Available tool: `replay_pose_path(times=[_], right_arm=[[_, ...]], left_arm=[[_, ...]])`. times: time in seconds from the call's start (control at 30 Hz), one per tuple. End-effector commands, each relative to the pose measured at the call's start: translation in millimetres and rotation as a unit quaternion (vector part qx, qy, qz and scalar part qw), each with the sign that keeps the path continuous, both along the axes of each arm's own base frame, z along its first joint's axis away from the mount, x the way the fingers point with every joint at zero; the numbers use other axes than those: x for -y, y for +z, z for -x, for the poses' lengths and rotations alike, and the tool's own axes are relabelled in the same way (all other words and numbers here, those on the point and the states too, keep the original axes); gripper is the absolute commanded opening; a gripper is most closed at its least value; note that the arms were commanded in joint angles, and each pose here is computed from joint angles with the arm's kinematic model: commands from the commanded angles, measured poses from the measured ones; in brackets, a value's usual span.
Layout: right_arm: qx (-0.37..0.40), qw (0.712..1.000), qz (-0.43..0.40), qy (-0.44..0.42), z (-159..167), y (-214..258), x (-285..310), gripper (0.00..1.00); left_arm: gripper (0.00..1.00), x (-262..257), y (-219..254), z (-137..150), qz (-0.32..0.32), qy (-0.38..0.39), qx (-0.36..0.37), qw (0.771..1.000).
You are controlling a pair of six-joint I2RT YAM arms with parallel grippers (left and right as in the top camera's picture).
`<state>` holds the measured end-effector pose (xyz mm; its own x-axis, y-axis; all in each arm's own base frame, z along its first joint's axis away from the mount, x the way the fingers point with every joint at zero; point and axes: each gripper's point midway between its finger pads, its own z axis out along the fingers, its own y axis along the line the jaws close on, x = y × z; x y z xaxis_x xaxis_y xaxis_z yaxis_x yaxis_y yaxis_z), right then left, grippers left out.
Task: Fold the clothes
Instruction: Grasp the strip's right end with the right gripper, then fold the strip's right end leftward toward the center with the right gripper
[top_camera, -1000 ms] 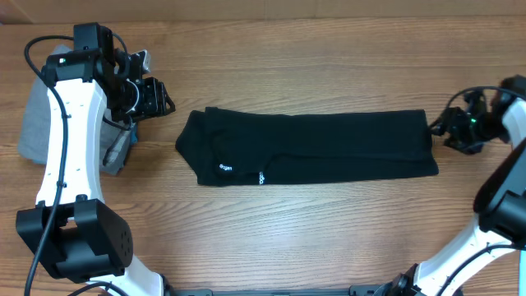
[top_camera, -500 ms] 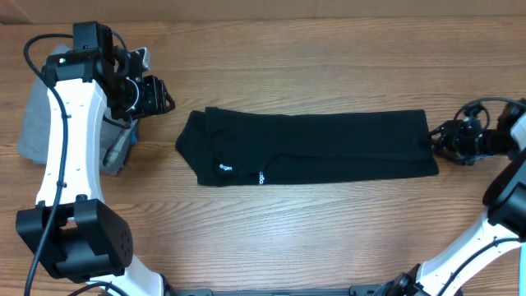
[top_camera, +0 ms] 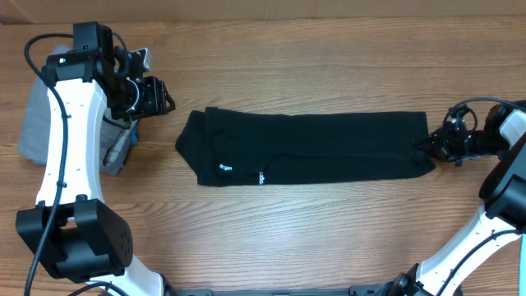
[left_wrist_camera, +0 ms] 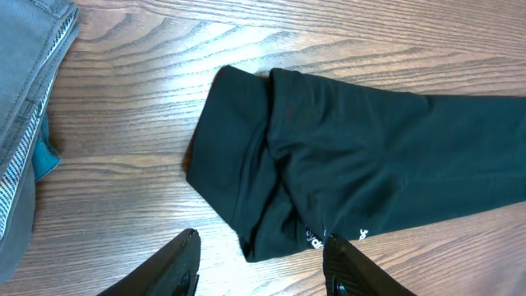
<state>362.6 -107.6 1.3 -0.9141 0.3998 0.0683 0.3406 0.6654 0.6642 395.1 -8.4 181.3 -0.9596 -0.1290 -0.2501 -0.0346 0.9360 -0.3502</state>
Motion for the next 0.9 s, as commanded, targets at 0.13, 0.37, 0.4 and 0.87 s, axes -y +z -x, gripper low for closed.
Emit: replay_pose_path(times=[0.13, 0.37, 0.4, 0.87], right_arm=[[0.01, 0.999, 0.047, -0.009, -7.1, 33.4, 8.9, 0.04], [0.012, 0.997, 0.069, 0.029, -10.0, 62.9, -26.0, 0.04], [-0.002, 0.997, 0.077, 0.03, -9.2, 61.2, -30.7, 0.04], [-0.082, 0.974, 0.15, 0.151, 5.8, 48.6, -125.3, 0.04]], left_arm=[[0.51, 5.1, 4.7, -2.9, 0.004, -0.014, 0.008, 1.0], [0.52, 5.5, 3.8, 0.4, 0.005, -0.014, 0.001, 1.0], [0.51, 5.6, 3.7, 0.8, 0.005, -0.014, 0.0, 1.0], [0.51, 6.0, 2.8, 4.5, 0.006, -0.014, -0.008, 1.0]])
